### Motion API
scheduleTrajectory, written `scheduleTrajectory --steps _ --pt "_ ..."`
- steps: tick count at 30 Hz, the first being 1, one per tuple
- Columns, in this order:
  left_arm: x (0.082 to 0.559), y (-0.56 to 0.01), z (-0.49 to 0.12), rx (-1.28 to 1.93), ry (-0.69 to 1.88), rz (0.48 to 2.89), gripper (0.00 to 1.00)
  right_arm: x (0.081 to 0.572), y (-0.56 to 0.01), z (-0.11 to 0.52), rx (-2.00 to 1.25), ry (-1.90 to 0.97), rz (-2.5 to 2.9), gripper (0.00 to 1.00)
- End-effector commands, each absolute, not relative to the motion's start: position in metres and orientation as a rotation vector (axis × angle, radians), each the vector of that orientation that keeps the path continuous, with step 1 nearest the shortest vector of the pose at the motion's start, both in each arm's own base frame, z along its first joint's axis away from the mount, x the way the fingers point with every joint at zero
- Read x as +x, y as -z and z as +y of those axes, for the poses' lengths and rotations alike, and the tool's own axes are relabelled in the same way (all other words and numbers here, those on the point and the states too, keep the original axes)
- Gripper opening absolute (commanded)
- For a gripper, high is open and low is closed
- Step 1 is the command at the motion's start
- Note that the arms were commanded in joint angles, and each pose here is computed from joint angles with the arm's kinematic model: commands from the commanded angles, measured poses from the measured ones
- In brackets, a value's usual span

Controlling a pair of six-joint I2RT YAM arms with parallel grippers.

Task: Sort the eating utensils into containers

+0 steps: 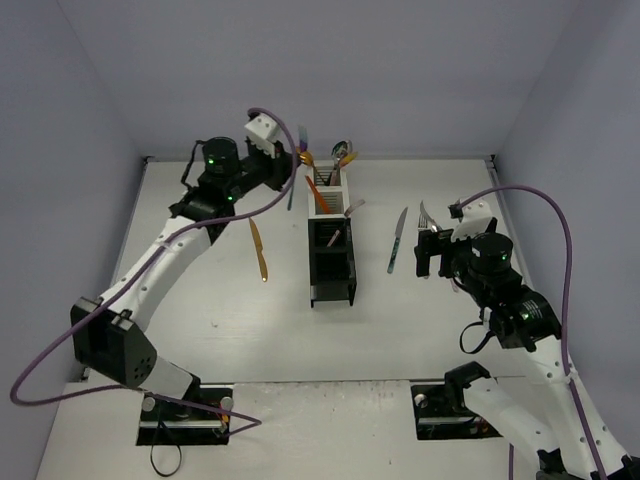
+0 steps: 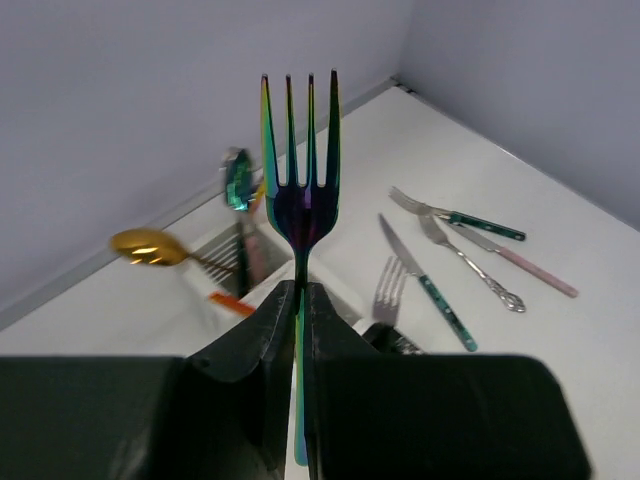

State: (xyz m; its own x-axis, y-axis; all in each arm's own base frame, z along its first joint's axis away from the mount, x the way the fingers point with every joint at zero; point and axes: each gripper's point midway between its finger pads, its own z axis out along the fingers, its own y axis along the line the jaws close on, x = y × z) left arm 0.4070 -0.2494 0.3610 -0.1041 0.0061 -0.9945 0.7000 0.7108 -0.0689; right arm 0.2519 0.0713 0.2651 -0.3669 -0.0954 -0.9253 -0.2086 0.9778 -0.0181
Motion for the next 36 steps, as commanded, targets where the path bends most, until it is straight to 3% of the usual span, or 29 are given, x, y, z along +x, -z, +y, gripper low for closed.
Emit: scheduleTrajectory --steps 1,9,25,36 --pt "0.405 -0.412 -0.305 0.675 0.708 1.312 0.00 0.256 -0.297 0.069 -0.193 -0.114 1.848 1.00" --pt "0.403 -0.372 -0.355 0.793 0.742 1.303 0.00 0.250 -0.299 0.063 -0.174 -0.102 1.828 1.00" --pt "0.400 -0.285 -0.357 0.839 0.749 1.392 0.00 0.250 -0.289 0.059 -0.164 -0.075 1.849 1.00" --pt "0.397 -0.262 -0.352 0.818 0.749 1.458 0.24 0.254 -0.278 0.061 -0.139 -0.084 1.885 1.00"
